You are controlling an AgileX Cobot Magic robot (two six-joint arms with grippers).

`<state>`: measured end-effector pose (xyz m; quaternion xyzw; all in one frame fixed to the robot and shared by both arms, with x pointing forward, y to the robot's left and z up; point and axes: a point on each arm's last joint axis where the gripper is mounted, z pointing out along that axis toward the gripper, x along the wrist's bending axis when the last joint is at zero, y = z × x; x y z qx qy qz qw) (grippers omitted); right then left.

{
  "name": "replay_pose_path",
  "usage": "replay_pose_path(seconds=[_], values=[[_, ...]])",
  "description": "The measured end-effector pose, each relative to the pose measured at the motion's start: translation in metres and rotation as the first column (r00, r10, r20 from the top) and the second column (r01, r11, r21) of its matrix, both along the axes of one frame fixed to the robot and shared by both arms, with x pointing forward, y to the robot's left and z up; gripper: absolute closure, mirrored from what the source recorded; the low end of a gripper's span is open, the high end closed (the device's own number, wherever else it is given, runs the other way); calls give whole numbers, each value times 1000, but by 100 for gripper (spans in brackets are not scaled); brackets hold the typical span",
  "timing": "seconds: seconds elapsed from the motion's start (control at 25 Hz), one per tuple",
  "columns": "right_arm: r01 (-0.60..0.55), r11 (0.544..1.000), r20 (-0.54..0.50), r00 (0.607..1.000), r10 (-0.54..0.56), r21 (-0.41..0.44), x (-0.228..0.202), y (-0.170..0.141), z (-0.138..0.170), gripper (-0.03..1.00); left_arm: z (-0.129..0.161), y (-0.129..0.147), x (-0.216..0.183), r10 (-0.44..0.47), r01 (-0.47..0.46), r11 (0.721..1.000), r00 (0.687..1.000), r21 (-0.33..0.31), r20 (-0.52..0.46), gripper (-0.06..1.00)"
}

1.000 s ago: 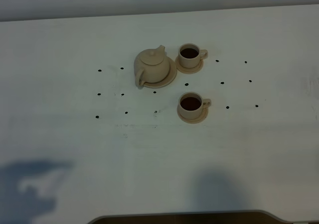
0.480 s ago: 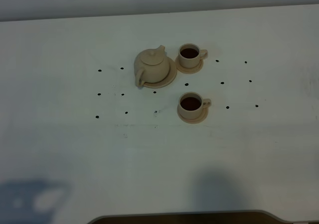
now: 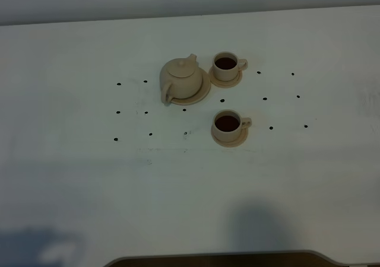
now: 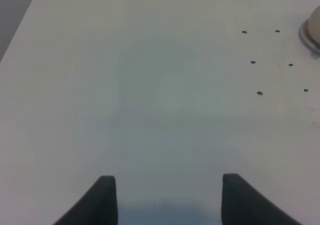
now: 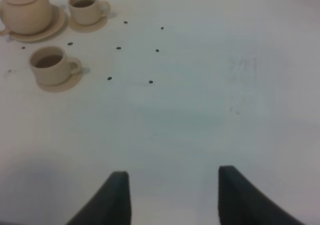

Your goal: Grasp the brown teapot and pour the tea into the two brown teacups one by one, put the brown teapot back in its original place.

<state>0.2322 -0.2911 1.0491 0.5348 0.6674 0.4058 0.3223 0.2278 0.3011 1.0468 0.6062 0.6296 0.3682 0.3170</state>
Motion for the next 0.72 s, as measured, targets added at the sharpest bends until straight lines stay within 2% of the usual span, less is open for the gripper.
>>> replay_pose_path(seconds=[0.72], values=[[0, 1000, 0, 1000, 0, 0, 0, 0, 0, 57, 0, 0, 0, -1, 1, 1000, 1000, 1, 0, 46]])
